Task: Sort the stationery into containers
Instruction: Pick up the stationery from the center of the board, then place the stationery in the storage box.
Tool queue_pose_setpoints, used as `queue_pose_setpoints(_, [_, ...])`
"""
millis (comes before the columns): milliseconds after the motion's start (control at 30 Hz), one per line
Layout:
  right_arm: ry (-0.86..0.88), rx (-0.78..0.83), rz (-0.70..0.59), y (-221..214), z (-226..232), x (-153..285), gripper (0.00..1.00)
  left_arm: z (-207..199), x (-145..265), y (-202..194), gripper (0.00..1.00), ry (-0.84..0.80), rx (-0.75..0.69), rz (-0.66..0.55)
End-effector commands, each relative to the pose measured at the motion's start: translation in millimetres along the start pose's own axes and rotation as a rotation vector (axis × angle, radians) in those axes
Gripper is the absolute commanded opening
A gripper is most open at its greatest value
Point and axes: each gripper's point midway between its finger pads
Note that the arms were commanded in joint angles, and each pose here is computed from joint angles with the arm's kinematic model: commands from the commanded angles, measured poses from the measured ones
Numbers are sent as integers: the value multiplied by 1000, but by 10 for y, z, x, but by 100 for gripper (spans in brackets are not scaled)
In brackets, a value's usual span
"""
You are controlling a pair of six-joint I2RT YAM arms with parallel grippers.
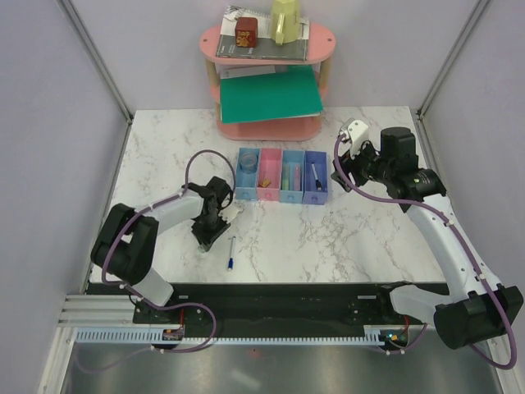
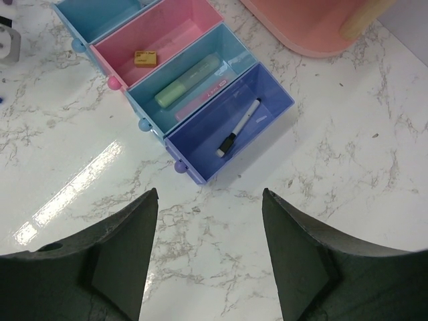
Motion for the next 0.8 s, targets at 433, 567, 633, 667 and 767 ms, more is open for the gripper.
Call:
queue_pose_setpoints(433, [202,-97,124,-471,575,-237,70,-66,1905,1664,2,-92,-11,-692])
queue_pose_setpoints(567, [187,-94,120,-411,532,-245,70,-86,2123,2090,2,-136,-2,-750])
queue_pose_setpoints(633, [180,-103,121,-419,522,-247,70,-114,2135,2267,2,-170,22,-757])
queue_pose_setpoints(667, [185,-106,127,-443,541,-256,70,-134,2149,2443,2,-196,22,-766])
queue_pose_setpoints(767, [169,-101,149,-523,536,-250,70,-167,2028,2758,2,-238,34,-751])
Point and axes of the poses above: each gripper's point midway between its finger pads, its own x axis back along the fingers, its own z axis along the line the jaws close on, y = z × x, and after that the axes turned 9 degrees about x, right-handed
